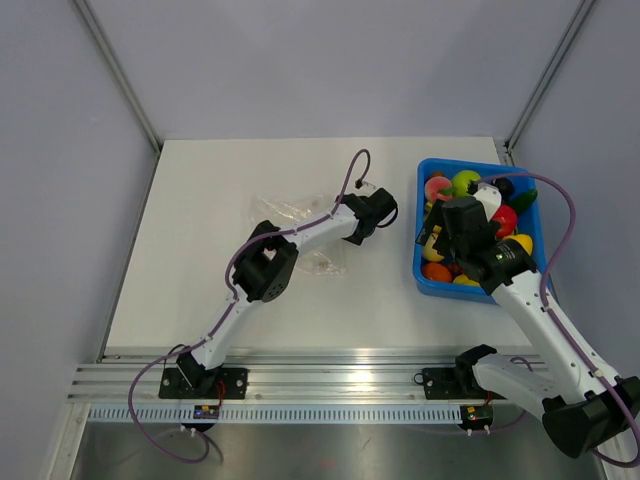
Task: Place the food in the zip-top bag and seal the zipper
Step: Pick up the zipper food storage bag at the center of the board.
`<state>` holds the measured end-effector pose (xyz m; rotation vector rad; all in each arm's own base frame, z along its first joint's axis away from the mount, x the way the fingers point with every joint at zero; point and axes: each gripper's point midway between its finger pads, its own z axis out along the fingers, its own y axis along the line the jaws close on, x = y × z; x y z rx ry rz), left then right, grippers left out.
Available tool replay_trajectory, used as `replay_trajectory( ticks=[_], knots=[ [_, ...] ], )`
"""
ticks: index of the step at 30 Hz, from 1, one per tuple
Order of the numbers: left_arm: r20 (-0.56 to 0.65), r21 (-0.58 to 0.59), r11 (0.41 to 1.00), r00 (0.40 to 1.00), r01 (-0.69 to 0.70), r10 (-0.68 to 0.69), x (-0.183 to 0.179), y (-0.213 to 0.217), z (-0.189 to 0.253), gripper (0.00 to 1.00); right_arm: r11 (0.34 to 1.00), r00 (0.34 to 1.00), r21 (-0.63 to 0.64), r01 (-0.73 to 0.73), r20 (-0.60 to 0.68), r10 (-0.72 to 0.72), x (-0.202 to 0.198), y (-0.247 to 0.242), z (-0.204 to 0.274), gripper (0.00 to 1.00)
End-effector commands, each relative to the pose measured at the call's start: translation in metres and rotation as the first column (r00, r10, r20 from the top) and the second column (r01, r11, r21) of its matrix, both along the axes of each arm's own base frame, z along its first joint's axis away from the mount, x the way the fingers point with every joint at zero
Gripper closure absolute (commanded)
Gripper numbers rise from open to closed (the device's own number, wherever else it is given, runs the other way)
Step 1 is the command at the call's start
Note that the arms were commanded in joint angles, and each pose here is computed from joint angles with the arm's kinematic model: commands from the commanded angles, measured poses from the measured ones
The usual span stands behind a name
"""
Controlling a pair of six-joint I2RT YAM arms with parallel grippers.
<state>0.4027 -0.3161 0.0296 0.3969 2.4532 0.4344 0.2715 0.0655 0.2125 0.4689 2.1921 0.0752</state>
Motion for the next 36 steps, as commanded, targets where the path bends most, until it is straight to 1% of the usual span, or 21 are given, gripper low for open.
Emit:
replay_trajectory(
  ticks=[1, 4, 5, 7, 8, 11, 12, 16, 17, 20, 21, 23, 24, 25, 26, 28, 30, 31, 33, 35, 36],
  knots=[
    [0.050, 0.014, 0.999, 0.998, -0.029, 0.028, 0.006, 0.009, 0.007, 0.38, 1.000, 0.999, 0.014, 0.026, 0.034, -0.027, 0.002, -0.001, 0.012, 0.01],
    [0.053, 0.046, 0.998, 0.998, -0.030, 0.028, 0.006, 0.015, 0.000, 0.44, 0.999, 0.999, 0.017, 0.028, 0.031, -0.028, 0.004, 0.000, 0.010, 0.01],
    [0.047, 0.055, 0.998, 0.999, -0.031, 0.028, 0.004, 0.018, -0.004, 0.52, 1.000, 0.999, 0.016, 0.026, 0.029, -0.026, 0.004, 0.000, 0.009, 0.01],
    [0.039, 0.064, 0.997, 0.999, -0.038, 0.035, 0.003, 0.021, -0.010, 0.61, 1.000, 0.999, 0.010, 0.024, 0.022, -0.024, 0.005, 0.001, 0.007, 0.01],
    [0.036, 0.066, 0.997, 0.999, -0.041, 0.039, 0.002, 0.022, -0.011, 0.70, 1.000, 0.999, 0.010, 0.024, 0.022, -0.024, 0.006, 0.001, 0.008, 0.01],
    [0.026, 0.075, 0.996, 0.999, -0.047, 0.045, -0.003, 0.026, -0.014, 0.85, 1.000, 1.000, 0.004, 0.025, 0.017, -0.025, 0.006, 0.001, 0.007, 0.01],
    [0.026, 0.079, 0.996, 0.998, -0.052, 0.050, -0.003, 0.028, -0.012, 0.99, 1.000, 1.000, 0.006, 0.024, 0.020, -0.024, 0.006, 0.001, 0.008, 0.00],
    [0.033, 0.049, 0.997, 0.998, -0.062, 0.060, -0.007, 0.031, 0.006, 1.00, 1.000, 0.999, 0.006, 0.025, 0.027, -0.025, 0.004, -0.001, 0.011, 0.00],
    [0.048, 0.012, 0.998, 0.997, -0.059, 0.058, -0.008, 0.030, 0.022, 1.00, 1.000, 1.000, 0.002, 0.021, 0.022, -0.021, 0.002, -0.001, 0.010, 0.01],
    [0.026, -0.075, 0.996, 0.999, -0.040, 0.042, -0.015, 0.026, 0.037, 1.00, 1.000, 0.999, -0.003, 0.023, 0.022, -0.023, -0.001, -0.004, 0.011, 0.00],
    [0.044, -0.131, 0.991, 0.998, -0.028, 0.033, -0.015, 0.022, 0.058, 1.00, 1.000, 0.999, -0.002, 0.022, 0.024, -0.022, -0.002, -0.004, 0.012, 0.01],
    [0.004, -0.210, 0.978, 1.000, 0.008, -0.007, -0.027, 0.015, 0.067, 1.00, 1.000, 1.000, -0.003, 0.016, 0.022, -0.016, -0.004, -0.004, 0.012, 0.00],
    [0.027, -0.264, 0.964, 0.999, 0.041, -0.035, -0.029, 0.011, 0.090, 1.00, 1.000, 1.000, -0.005, 0.014, 0.022, -0.014, -0.004, -0.004, 0.012, 0.00],
    [0.004, -0.315, 0.947, 0.998, 0.067, -0.069, -0.037, 0.004, 0.096, 1.00, 1.000, 1.000, 0.001, 0.006, 0.024, -0.006, -0.005, -0.003, 0.013, 0.00],
    [-0.003, -0.339, 0.937, 0.996, 0.081, -0.087, -0.042, 0.002, 0.098, 1.00, 1.000, 1.000, 0.001, -0.005, 0.022, 0.005, -0.005, -0.002, 0.013, 0.01],
    [0.003, -0.417, 0.900, 0.990, 0.129, -0.140, -0.053, -0.005, 0.123, 1.00, 0.999, 0.999, 0.027, -0.045, 0.023, 0.044, -0.004, 0.007, 0.014, 0.01],
    [0.011, -0.461, 0.874, 0.985, 0.156, -0.170, -0.059, -0.009, 0.137, 1.00, 0.995, 0.996, 0.055, -0.085, 0.028, 0.084, -0.001, 0.017, 0.017, 0.01],
    [0.014, -0.506, 0.843, 0.979, 0.181, -0.202, -0.066, -0.013, 0.150, 1.00, 0.987, 0.992, 0.097, -0.127, 0.032, 0.125, 0.003, 0.029, 0.020, 0.01],
    [0.013, -0.550, 0.811, 0.973, 0.201, -0.232, -0.071, -0.018, 0.157, 1.00, 0.966, 0.982, 0.174, -0.191, 0.042, 0.186, 0.006, 0.050, 0.025, 0.01],
    [0.021, -0.625, 0.744, 0.957, 0.237, -0.288, -0.077, -0.029, 0.171, 1.00, 0.937, 0.972, 0.260, -0.235, 0.080, 0.221, 0.018, 0.073, 0.034, 0.01],
    [0.024, -0.652, 0.716, 0.951, 0.249, -0.308, -0.080, -0.033, 0.174, 1.00, 0.909, 0.960, 0.311, -0.278, 0.107, 0.257, 0.024, 0.089, 0.038, 0.01]
  ],
)
